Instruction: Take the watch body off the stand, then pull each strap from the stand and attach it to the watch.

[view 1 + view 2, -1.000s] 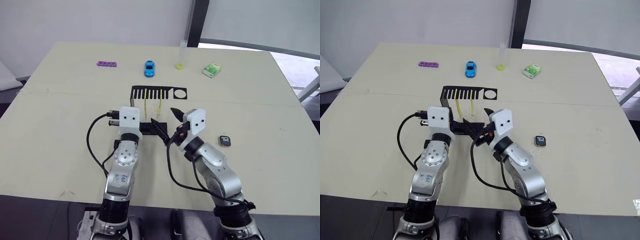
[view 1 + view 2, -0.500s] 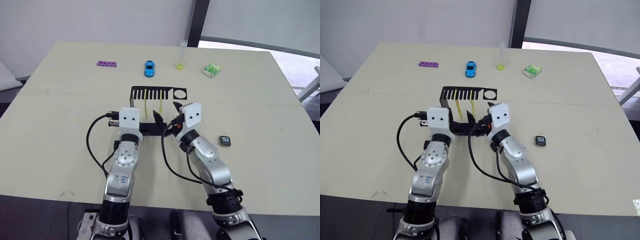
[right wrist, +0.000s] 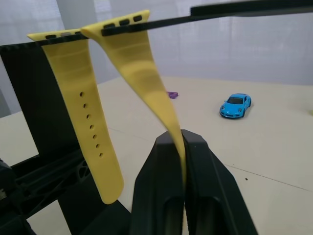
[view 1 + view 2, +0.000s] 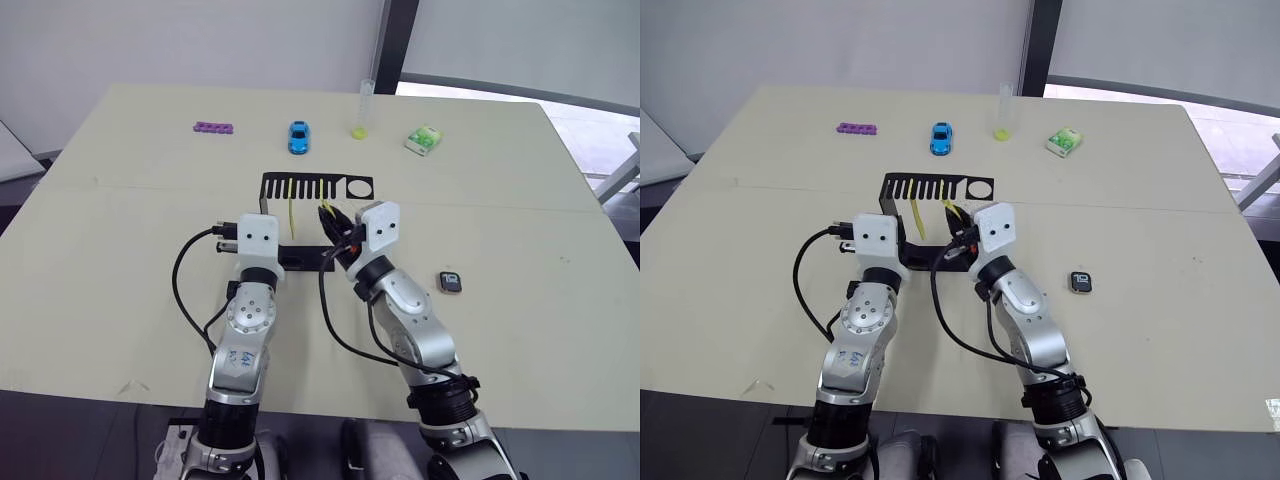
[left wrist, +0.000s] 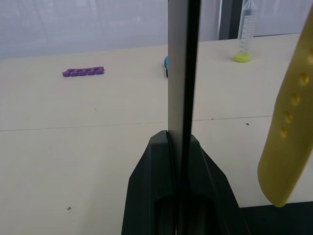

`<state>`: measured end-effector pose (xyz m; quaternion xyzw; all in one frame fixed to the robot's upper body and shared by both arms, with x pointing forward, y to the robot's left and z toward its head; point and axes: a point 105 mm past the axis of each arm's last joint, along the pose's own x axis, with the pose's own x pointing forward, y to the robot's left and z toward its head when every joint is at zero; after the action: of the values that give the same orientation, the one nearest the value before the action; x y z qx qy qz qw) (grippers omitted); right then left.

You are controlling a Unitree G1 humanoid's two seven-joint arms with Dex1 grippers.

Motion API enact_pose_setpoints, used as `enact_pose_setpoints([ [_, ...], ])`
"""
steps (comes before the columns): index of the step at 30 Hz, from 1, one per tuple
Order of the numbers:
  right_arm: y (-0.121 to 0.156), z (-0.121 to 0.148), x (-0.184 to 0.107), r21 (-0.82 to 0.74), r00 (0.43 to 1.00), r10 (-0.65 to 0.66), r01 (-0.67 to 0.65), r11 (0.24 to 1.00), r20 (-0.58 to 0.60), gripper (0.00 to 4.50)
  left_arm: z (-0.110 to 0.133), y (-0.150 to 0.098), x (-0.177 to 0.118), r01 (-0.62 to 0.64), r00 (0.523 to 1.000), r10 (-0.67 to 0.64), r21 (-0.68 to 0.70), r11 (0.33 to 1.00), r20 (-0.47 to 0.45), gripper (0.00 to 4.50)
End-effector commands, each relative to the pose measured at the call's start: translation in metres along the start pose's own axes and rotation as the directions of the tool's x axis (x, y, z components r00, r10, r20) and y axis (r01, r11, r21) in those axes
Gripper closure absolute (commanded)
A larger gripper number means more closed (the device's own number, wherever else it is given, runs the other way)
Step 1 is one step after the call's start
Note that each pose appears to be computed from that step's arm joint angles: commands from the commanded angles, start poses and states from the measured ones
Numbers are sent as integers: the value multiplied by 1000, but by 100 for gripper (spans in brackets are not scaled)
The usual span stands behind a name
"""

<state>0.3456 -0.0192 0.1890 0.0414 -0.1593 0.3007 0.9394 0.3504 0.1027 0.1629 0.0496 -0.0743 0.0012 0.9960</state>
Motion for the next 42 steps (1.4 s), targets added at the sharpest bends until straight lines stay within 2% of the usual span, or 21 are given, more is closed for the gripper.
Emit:
enact_pose_setpoints([
  [1, 8, 22, 2, -30, 994, 57, -55, 998, 95, 442, 7, 2, -2, -5, 1000, 5, 0, 1000, 28, 450],
  [11, 25, 32, 0, -96, 974, 163, -150, 984, 155, 442, 8, 1, 0, 8, 999, -9, 40, 999, 33, 450],
  [17, 34, 22, -1, -163, 972, 216, -198, 966, 95, 442, 7, 2, 0, 5, 1000, -7, 61, 998, 30, 450],
  [29, 18, 23, 1, -341, 984, 149, -107, 934, 99, 442, 4, 3, 0, 1, 1000, -2, 58, 998, 18, 450],
  [42, 6, 29, 0, -402, 987, 93, -33, 915, 132, 442, 0, 3, -2, -3, 1000, 3, 52, 999, 0, 450],
])
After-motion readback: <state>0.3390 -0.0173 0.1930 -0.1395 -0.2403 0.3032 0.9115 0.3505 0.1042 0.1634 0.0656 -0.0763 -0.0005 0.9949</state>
